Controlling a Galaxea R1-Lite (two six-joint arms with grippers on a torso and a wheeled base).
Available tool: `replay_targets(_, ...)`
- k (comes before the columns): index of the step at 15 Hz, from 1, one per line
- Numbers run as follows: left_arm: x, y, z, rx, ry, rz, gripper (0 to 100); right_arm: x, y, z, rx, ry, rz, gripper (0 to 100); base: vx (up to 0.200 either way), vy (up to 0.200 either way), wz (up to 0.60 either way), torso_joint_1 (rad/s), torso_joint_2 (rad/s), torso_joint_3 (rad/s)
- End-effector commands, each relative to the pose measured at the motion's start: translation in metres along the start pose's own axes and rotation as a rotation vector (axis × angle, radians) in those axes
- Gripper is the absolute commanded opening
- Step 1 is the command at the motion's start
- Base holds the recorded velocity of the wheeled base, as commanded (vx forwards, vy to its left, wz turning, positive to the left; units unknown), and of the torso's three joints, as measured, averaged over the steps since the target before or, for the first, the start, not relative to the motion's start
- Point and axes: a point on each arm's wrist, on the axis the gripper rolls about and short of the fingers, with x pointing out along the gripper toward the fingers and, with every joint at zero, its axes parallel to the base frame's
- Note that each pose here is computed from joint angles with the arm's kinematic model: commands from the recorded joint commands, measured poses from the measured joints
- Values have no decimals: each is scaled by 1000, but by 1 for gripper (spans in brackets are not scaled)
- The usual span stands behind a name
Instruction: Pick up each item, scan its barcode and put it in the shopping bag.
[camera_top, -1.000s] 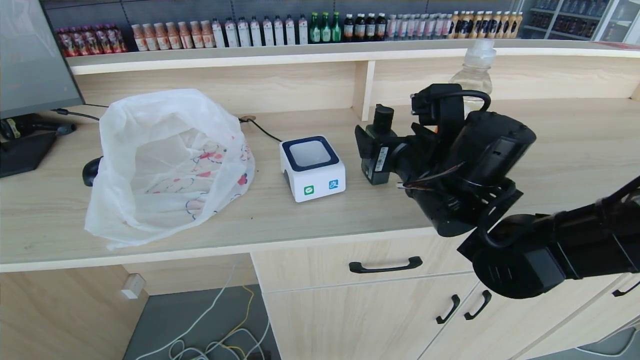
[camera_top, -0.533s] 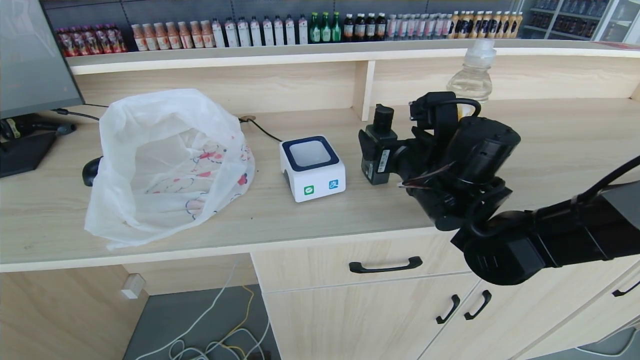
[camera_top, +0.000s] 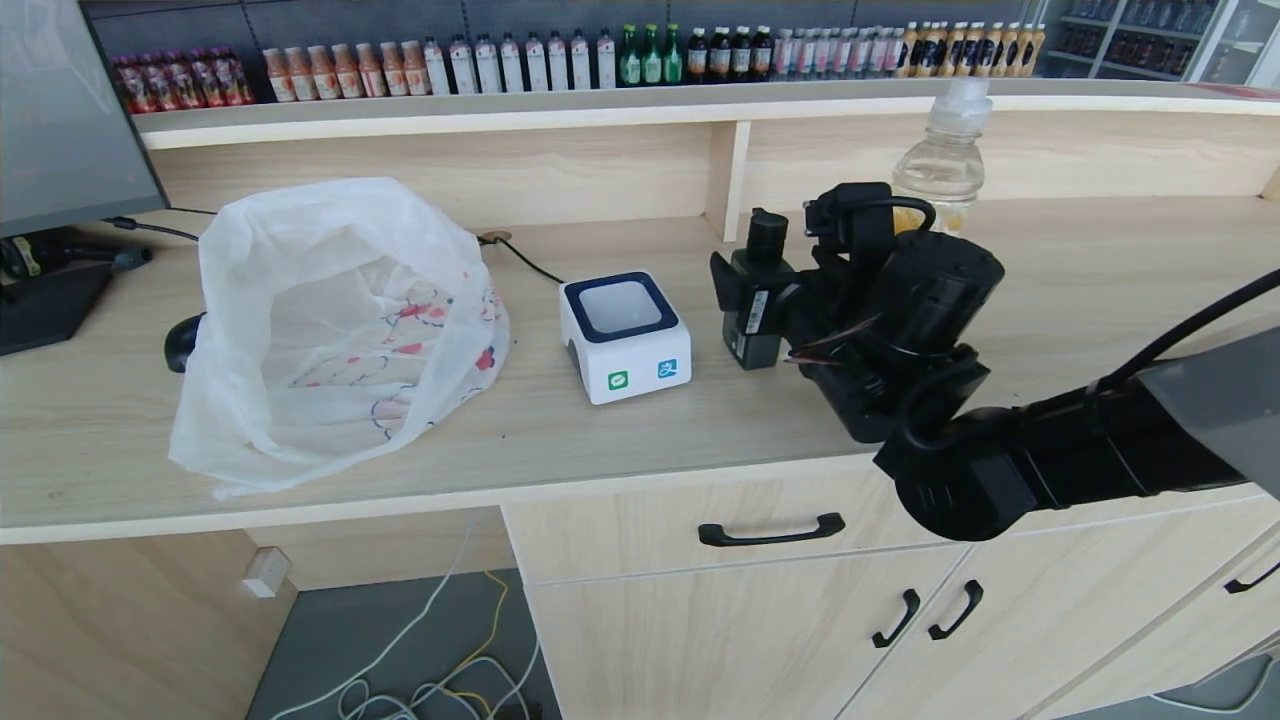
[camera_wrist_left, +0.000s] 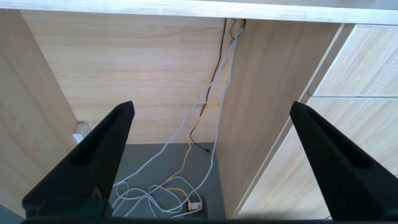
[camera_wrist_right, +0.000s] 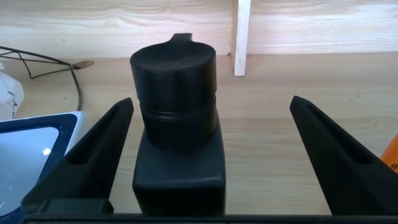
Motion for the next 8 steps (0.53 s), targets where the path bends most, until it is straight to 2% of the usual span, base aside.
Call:
replay_targets(1, 0, 0, 0, -1, 0, 0, 100, 9, -3, -4, -3, -6, -14, 100, 0, 0, 0, 0, 0, 0)
replay_targets(8, 0, 0, 0, -1, -1, 0, 100, 20, -8, -12, -5, -13, -3, 100, 0, 0, 0, 0, 0, 0)
